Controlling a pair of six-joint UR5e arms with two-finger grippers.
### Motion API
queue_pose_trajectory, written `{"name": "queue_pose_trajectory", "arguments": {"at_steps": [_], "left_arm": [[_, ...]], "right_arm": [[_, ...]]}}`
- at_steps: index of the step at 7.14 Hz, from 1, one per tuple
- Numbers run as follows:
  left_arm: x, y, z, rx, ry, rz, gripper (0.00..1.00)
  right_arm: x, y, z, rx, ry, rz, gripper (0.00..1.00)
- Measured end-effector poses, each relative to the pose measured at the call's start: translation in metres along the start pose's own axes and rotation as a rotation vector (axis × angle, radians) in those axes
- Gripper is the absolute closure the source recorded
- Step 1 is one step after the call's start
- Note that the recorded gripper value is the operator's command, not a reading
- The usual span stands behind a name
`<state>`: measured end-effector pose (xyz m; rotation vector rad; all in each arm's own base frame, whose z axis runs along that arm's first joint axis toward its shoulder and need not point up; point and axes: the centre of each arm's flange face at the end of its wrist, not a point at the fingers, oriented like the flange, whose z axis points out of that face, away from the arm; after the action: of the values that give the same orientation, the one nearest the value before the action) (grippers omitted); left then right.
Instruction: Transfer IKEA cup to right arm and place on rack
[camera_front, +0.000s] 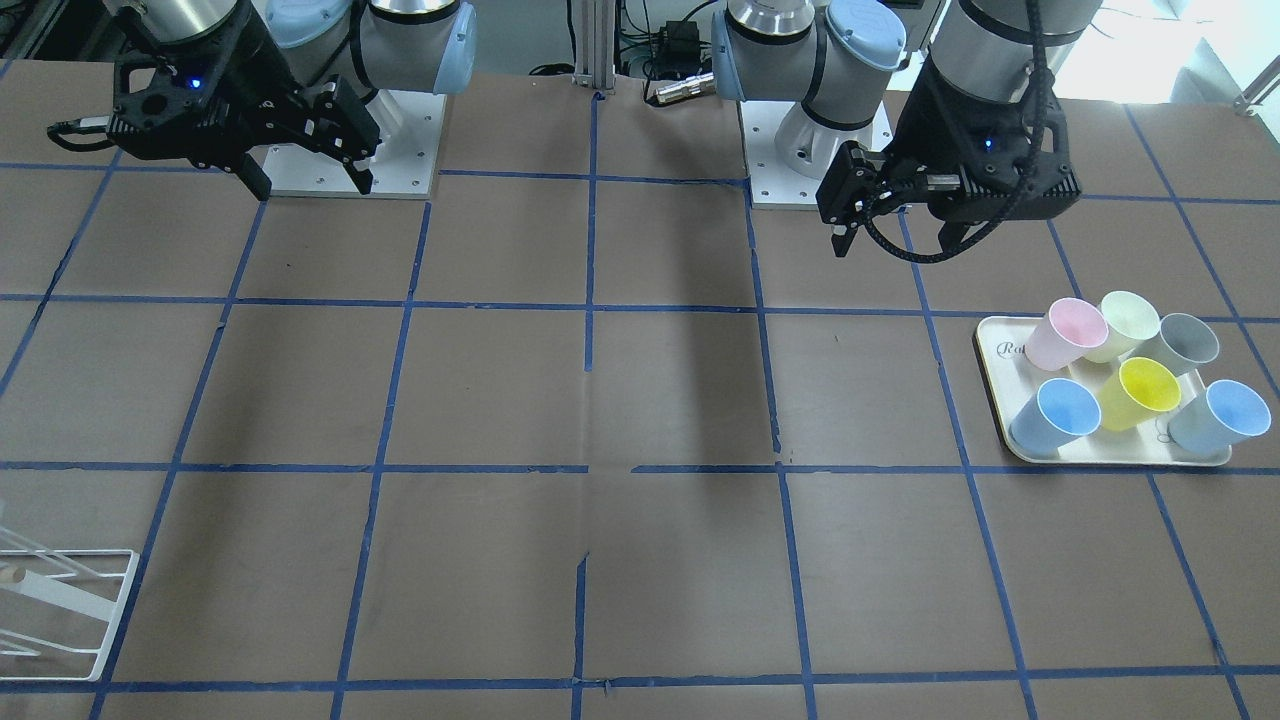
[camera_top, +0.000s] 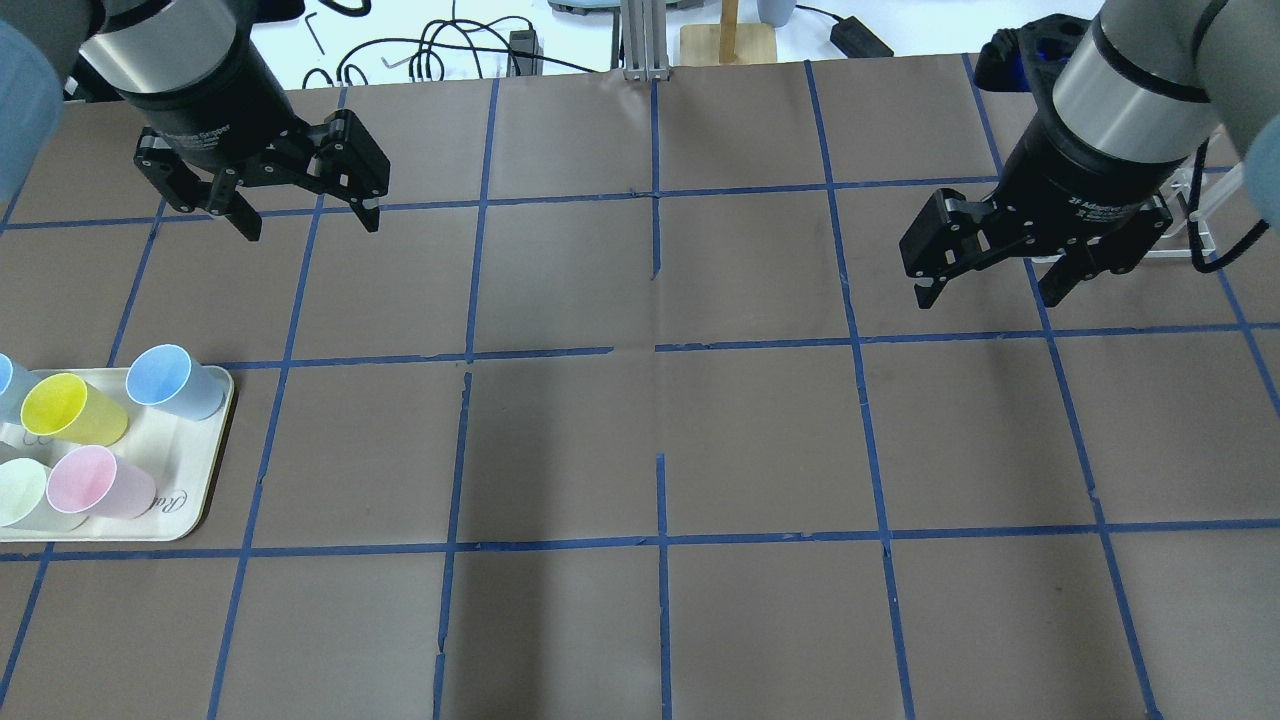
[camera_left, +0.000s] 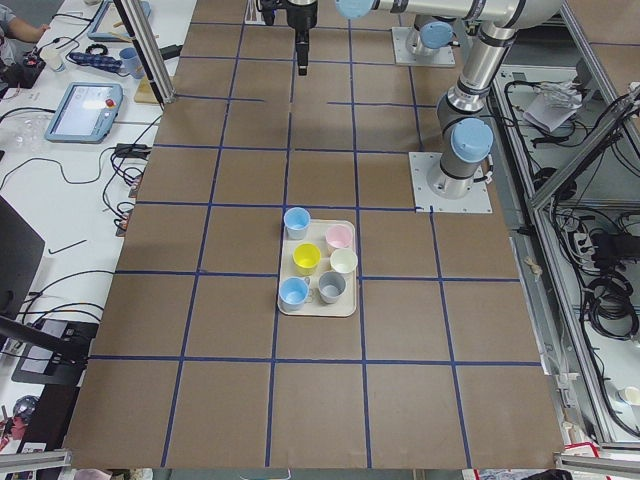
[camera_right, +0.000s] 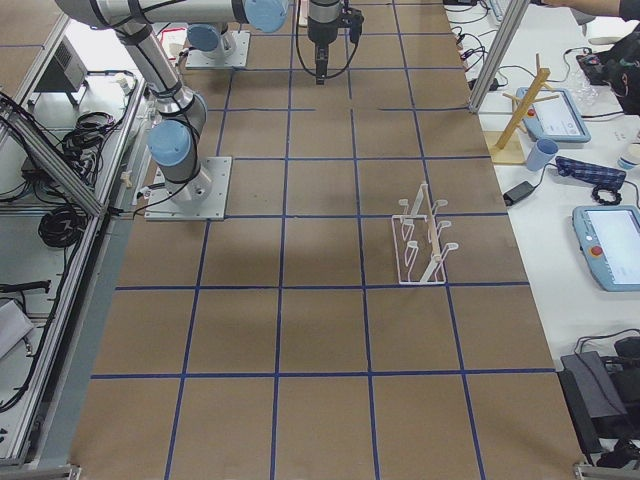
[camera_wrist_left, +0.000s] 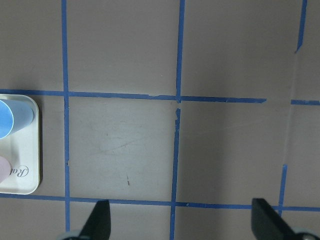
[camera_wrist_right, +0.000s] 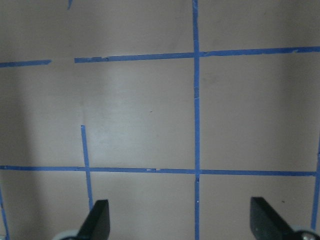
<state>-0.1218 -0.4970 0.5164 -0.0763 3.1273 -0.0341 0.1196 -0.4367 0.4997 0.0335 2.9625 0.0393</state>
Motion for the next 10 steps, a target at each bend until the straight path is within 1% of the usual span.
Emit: {"name": "queue_pose_trajectory", "arguments": {"at_steps": [1,2,4,5,6,7,8,9,10], "left_arm": [[-0.009,-0.005,0.000,0.013,0.000,0.017,0.00],[-0.035,-0.011,-0.001,0.018,0.005,0.026,0.00],[-0.126,-0.024,0.002,0.015,0.064,-0.049,0.00],[-0.175,-0.027,0.009,0.008,0.081,-0.073,0.00],[-0.225,-0.028,0.019,-0.003,0.083,-0.079,0.00],[-0.275,-0.027,0.032,-0.021,0.070,-0.059,0.00],[-0.323,-0.026,0.049,-0.039,0.059,-0.022,0.00],[-0.375,-0.027,0.070,-0.039,0.050,0.016,0.00],[-0.427,-0.029,0.096,-0.026,0.042,0.054,0.00]], "right_arm": [[-0.004,-0.003,0.000,0.004,-0.085,0.009,0.00],[-0.005,-0.007,-0.001,0.011,-0.183,0.028,0.00],[-0.002,-0.015,-0.006,0.028,-0.380,0.082,0.00],[-0.005,-0.021,-0.009,0.036,-0.502,0.105,0.00],[-0.012,-0.028,-0.012,0.039,-0.640,0.120,0.00],[-0.020,-0.035,-0.014,0.037,-0.782,0.131,0.00],[-0.027,-0.041,-0.014,0.028,-0.907,0.144,0.00],[-0.031,-0.042,-0.005,0.013,-1.014,0.159,0.00],[-0.031,-0.039,0.013,0.002,-1.097,0.167,0.00]]}}
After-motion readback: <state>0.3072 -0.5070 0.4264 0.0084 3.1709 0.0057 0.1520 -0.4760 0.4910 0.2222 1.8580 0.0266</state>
